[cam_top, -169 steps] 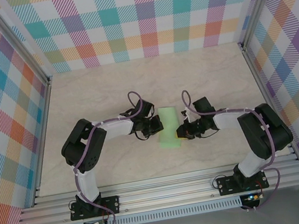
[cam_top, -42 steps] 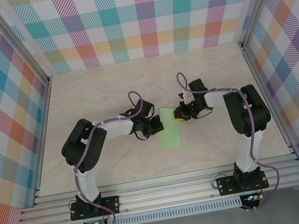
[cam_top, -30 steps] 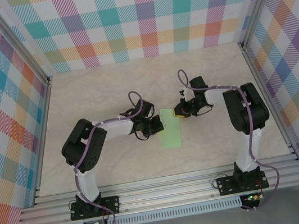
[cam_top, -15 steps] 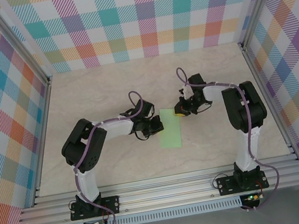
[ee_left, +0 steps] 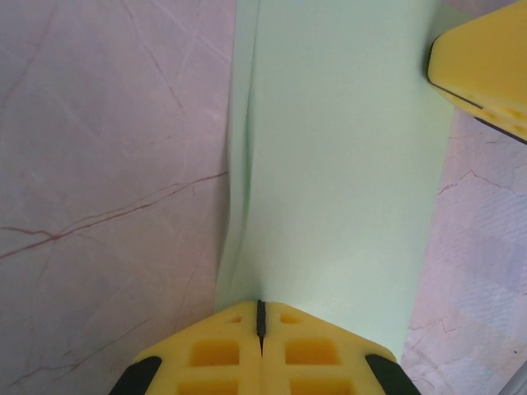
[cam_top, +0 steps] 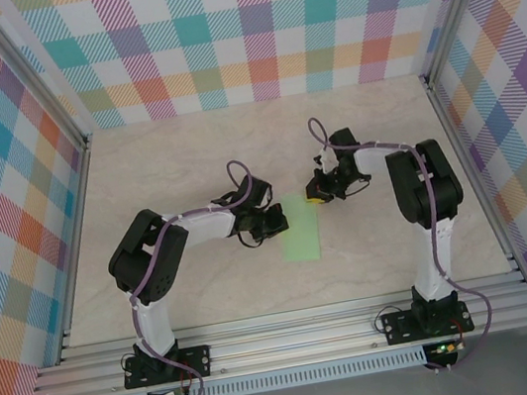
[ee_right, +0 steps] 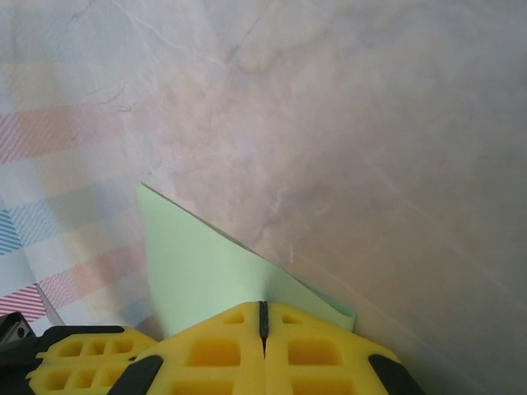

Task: Fold a paper plane with a square sheet of paper (pick it up from the middle)
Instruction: Fold the square sheet of paper in half at the center of the table.

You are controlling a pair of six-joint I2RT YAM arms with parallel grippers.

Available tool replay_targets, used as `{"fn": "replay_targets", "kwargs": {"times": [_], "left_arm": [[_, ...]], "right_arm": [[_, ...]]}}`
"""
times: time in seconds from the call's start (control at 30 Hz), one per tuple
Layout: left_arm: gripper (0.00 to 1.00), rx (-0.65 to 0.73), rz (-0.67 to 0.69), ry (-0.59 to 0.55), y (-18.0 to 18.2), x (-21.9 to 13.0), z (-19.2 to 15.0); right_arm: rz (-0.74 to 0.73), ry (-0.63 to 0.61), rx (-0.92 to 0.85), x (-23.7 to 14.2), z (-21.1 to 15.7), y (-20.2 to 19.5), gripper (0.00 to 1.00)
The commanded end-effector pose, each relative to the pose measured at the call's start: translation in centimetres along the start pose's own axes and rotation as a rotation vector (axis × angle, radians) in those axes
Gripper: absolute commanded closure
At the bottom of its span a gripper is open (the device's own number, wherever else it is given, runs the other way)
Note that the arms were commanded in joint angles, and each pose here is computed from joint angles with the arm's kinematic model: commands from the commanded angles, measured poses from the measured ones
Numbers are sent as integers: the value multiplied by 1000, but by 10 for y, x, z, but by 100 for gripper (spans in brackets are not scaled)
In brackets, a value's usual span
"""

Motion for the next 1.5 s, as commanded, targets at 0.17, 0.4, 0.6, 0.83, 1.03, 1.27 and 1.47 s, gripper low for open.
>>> {"fn": "replay_targets", "kwargs": {"times": [0.17,0.4,0.6,0.83,1.03,1.27,1.47], "left_arm": [[100,-30,97,137,29,16,-41],[100,-32,95,136,29,16,-40],[100,-29,92,138,28,15,-41],[100,-30,91,138,28,16,-40],[100,-26,90,139,27,15,-40],[100,-27,84,135,25,14,-39],[100,-26,87,132,25,12,-38]], "right_arm": [[-3,-15,-19,-18,8,17,95],[37,-22,-8,-26,18,28,95],[29,-2,19,-16,16,17,95],[-19,2,47,-2,16,-6,95],[-46,3,58,9,13,-23,94],[-7,-70,-52,-10,14,-3,91],[38,-172,-111,-57,3,34,89]]}}
Point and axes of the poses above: each hand's point on the last joint's axis, 136 mm out from that joint toward the fingers, its own x axis out along the fingers, its own y axis along the line the jaws close on, z = x × y, the point moved 1 cm from there along -x, back along the fingers, and after that the axes turned 12 degrees about x, right-handed, at the moved point
